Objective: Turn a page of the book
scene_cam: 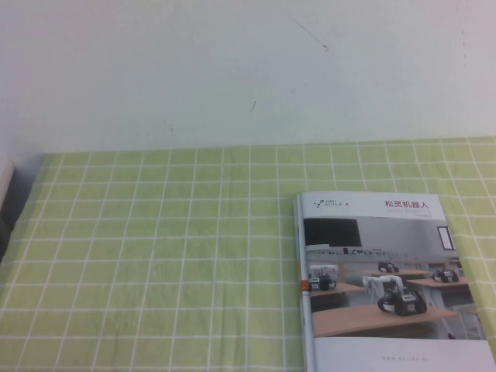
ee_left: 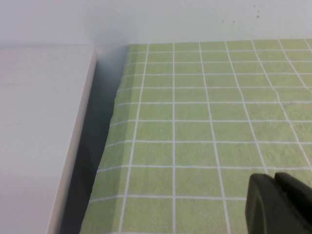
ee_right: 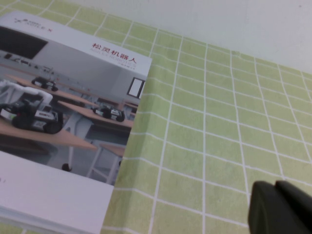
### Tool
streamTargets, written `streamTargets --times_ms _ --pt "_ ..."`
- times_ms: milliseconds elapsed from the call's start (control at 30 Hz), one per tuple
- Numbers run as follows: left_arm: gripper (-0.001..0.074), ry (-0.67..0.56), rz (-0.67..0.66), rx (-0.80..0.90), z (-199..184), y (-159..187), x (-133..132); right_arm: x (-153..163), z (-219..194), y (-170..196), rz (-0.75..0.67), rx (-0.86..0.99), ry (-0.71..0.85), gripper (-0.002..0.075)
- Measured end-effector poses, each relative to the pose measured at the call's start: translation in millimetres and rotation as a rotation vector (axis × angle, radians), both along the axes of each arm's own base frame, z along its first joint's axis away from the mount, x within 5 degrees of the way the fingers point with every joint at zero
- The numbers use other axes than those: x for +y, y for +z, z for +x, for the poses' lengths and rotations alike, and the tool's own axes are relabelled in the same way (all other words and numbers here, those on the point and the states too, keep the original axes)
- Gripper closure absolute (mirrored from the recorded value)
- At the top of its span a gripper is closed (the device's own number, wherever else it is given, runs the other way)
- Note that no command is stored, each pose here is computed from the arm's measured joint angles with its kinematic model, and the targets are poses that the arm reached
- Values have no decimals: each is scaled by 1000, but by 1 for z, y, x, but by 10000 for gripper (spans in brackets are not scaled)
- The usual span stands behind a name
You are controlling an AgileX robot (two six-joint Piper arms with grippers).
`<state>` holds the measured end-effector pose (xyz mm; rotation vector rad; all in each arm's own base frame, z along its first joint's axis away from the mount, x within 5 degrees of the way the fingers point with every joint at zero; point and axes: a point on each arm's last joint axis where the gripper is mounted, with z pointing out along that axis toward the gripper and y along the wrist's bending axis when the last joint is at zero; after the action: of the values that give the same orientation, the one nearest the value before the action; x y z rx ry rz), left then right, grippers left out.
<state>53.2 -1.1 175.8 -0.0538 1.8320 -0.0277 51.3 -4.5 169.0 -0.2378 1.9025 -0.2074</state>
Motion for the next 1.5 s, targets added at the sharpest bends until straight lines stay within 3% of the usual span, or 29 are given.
streamTargets --times_ms 1100,1200,1300,1367,1500 --pt "738 -4 -74 -6 0 1 -2 0 0 0 31 -1 -10 728" --pt "738 0 -220 -17 0 2 -5 2 0 0 116 1 -23 728" --pt "738 8 -556 -38 1 6 -11 5 0 0 274 2 -36 728" --pt "738 11 -825 -51 1 10 -15 10 0 0 439 6 -45 728" --pt "738 15 -1112 -78 2 17 -17 20 0 2 850 38 -67 728"
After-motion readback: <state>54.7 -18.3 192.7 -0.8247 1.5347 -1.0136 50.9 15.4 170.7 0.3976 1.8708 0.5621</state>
